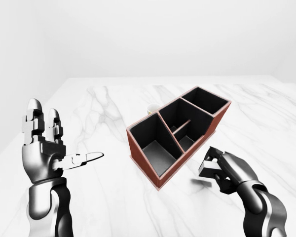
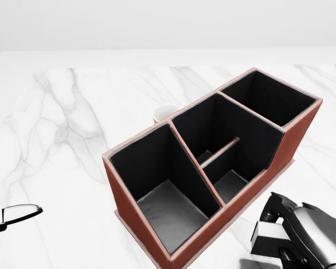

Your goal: Pick up the book and place it in the left compartment of the caddy.

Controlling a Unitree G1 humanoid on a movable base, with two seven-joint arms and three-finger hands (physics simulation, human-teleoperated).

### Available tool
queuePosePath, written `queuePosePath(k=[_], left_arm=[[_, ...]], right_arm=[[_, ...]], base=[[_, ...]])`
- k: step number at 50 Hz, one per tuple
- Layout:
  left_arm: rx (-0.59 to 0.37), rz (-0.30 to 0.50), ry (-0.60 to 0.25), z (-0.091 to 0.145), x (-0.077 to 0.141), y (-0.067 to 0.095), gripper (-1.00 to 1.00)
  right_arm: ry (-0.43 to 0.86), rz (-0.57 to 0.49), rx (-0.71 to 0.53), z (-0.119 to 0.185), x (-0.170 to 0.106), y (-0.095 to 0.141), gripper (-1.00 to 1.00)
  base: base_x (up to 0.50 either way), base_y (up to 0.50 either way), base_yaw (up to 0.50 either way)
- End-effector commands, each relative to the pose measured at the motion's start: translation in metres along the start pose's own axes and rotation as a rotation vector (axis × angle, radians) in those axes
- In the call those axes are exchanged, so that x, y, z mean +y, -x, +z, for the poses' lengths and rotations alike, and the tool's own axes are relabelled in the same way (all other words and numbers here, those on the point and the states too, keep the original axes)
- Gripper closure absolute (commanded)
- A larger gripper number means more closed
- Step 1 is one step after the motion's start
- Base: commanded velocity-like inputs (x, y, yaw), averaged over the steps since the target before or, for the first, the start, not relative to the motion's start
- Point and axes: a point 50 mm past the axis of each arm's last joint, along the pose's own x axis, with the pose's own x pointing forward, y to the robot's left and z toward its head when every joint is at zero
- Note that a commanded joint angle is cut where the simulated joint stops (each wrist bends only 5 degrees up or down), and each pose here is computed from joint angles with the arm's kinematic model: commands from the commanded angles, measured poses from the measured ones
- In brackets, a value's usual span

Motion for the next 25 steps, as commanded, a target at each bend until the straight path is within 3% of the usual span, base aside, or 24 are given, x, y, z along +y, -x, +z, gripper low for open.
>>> queuePosePath(k=[1, 13, 21, 25], left_arm=[[-0.003, -0.003, -0.001, 0.001, -0.001, 0.001, -1.0], [-0.009, -0.004, 0.0, 0.002, -0.001, 0.001, -1.0], [-0.007, -0.004, 0.0, 0.002, -0.001, 0.001, -1.0], [-0.001, -0.005, -0.001, 0.0, -0.001, 0.001, -1.0]], right_arm=[[0.004, -0.111, -0.073, 0.019, -0.019, 0.012, 1.0], [0.13, -0.355, -0.119, 0.05, -0.058, 0.033, 1.0], [0.132, -0.385, -0.122, 0.054, -0.06, 0.04, 1.0], [0.151, -0.448, -0.12, 0.058, -0.068, 0.048, 1.0]], base=[[0.0, 0.0, 0.0], [0.0, 0.0, 0.0], [0.0, 0.0, 0.0], [0.0, 0.0, 0.0]])
